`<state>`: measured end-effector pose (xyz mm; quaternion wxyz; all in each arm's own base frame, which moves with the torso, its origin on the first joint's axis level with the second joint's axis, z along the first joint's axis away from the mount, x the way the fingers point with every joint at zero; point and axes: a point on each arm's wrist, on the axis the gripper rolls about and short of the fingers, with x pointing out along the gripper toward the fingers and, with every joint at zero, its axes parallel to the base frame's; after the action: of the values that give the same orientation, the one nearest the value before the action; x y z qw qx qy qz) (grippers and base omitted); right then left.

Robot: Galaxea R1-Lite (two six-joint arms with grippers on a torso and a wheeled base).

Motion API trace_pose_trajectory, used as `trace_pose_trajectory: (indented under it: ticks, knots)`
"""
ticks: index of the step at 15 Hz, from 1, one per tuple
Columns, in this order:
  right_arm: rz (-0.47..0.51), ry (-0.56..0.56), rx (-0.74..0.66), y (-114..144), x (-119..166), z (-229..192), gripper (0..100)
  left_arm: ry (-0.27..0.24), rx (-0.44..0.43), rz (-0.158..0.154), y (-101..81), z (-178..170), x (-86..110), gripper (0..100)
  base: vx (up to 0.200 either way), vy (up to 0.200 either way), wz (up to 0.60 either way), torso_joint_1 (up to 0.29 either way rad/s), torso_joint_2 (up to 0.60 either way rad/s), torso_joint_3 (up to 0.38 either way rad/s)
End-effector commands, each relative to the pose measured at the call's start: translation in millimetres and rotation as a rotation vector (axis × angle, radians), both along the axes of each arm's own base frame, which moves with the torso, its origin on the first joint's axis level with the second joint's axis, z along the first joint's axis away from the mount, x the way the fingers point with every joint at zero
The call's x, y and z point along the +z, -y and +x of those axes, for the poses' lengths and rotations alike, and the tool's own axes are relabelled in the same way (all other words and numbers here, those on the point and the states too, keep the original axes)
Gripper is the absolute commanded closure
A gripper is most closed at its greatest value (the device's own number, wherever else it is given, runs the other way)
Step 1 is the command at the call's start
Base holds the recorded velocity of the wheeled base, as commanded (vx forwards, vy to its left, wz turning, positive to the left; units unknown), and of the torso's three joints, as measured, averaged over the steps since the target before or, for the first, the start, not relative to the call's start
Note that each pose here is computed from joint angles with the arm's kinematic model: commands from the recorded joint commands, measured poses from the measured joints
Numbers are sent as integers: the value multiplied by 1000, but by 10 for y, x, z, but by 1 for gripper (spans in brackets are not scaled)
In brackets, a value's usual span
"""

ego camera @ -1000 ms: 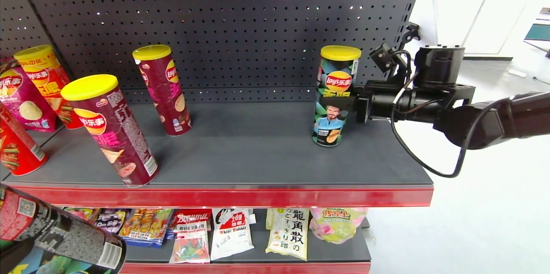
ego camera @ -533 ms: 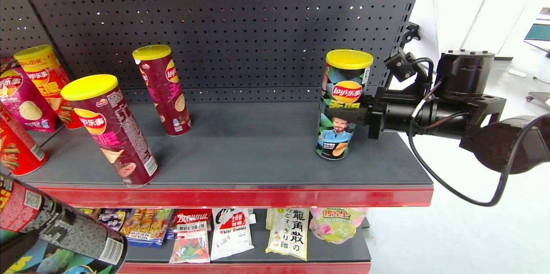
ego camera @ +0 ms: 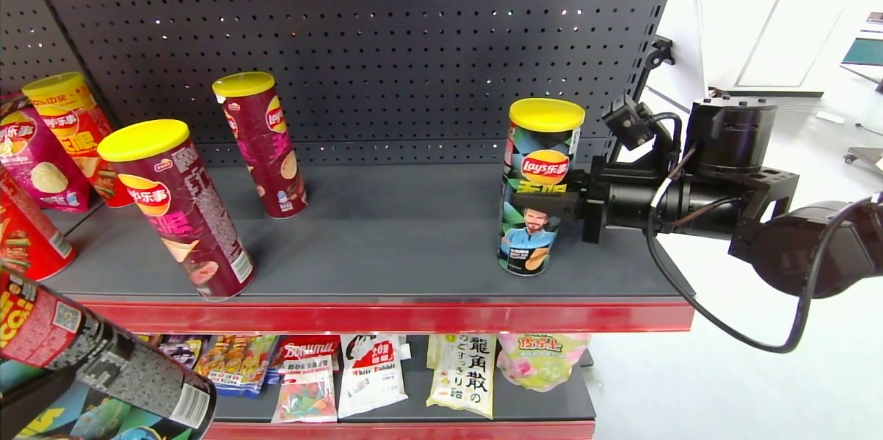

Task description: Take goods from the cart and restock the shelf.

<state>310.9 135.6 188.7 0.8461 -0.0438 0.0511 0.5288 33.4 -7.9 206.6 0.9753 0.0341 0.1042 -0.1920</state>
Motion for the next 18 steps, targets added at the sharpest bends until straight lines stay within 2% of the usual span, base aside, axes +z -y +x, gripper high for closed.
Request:
trace_pose_trajectory:
  ticks: [1, 18]
  knots:
    - [-7, -19, 1, 2, -57, -8, 100, -5, 2, 1, -1, 10, -2, 100, 0, 0, 0, 0, 0, 0]
    - [-13, -45, 49, -157, -113, -108, 100, -22, 4, 1, -2, 37, -19, 100, 0, 0, 0, 0, 0, 0]
